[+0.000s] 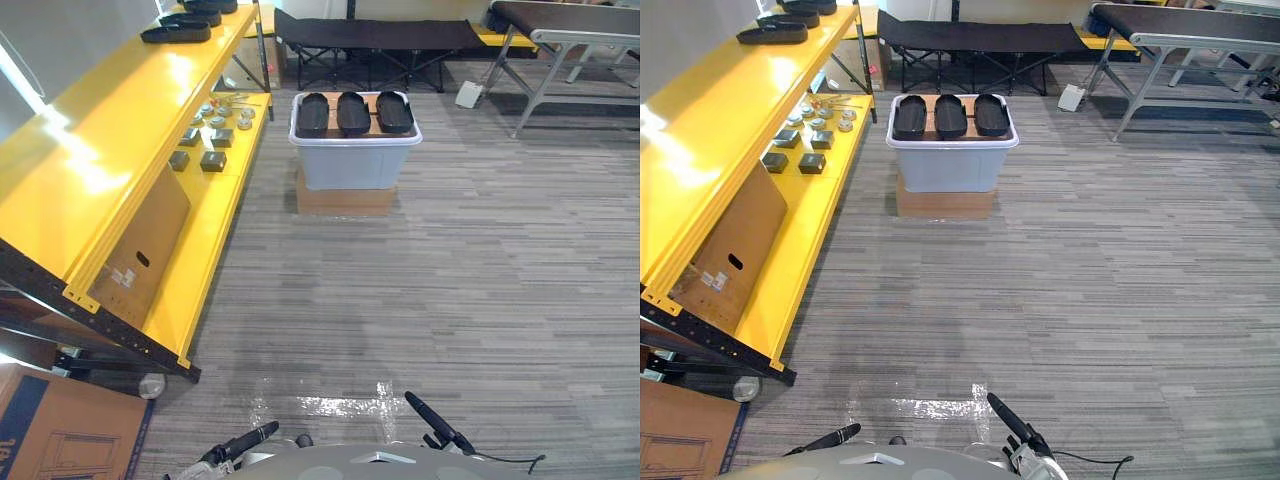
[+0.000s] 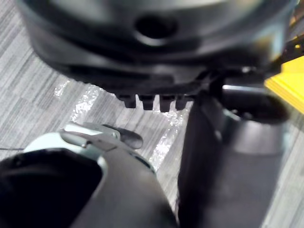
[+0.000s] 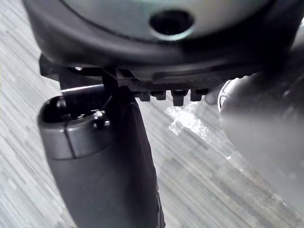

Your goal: Walk over and take three plastic housings, then place them on the shelf

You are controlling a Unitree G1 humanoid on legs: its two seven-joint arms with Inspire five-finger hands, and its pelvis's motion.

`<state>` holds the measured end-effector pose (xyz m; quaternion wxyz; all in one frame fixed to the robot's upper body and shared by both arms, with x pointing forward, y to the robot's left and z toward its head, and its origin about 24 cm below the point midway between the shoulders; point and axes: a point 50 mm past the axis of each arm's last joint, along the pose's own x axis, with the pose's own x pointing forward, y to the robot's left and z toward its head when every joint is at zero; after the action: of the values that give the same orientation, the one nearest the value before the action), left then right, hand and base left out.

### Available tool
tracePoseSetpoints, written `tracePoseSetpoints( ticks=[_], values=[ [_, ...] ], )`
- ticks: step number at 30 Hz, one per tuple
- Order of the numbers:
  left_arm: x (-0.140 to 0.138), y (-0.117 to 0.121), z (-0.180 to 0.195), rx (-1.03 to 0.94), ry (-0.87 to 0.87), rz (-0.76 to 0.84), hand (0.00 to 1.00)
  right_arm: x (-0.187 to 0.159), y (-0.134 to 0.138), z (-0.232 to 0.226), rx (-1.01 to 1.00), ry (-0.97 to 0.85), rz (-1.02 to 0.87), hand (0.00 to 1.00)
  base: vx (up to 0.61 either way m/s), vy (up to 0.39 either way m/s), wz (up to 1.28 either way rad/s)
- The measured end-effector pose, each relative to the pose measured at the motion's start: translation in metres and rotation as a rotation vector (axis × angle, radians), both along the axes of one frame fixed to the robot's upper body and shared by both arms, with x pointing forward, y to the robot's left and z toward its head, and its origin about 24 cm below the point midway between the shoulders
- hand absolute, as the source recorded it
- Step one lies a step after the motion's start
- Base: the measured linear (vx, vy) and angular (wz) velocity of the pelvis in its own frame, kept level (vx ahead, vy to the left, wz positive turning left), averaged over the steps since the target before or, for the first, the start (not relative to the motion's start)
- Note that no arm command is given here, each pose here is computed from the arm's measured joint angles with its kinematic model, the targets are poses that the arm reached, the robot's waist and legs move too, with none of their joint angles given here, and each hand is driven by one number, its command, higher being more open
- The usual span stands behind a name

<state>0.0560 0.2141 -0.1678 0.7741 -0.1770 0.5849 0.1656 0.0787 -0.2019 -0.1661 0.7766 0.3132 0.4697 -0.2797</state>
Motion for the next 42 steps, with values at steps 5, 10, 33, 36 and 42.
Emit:
tracePoseSetpoints(
  ticks=[5, 10, 33, 36, 42],
  values=[
    [0.019, 0.000, 0.005, 0.009, -0.108, -0.045, 1.00, 0.021, 0.000, 0.007, -0.049, -0.117, 0.105, 1.00, -0.01, 0.009, -0.02],
    [0.054, -0.014, 0.016, -0.043, -0.252, -0.091, 1.00, 0.051, 0.006, 0.019, -0.066, -0.243, 0.213, 1.00, -0.07, 0.000, 0.00],
    [0.075, -0.028, 0.030, -0.036, -0.404, -0.108, 1.00, 0.076, 0.013, 0.032, -0.096, -0.345, 0.261, 1.00, -0.02, 0.017, -0.08],
    [0.074, -0.026, 0.030, -0.020, -0.399, -0.109, 1.00, 0.067, 0.018, 0.029, -0.086, -0.326, 0.278, 1.00, 0.06, 0.071, -0.06],
    [0.073, -0.017, 0.032, 0.008, -0.396, -0.125, 1.00, 0.055, 0.015, 0.026, -0.104, -0.327, 0.268, 1.00, 0.20, -0.022, 0.05]
  ],
)
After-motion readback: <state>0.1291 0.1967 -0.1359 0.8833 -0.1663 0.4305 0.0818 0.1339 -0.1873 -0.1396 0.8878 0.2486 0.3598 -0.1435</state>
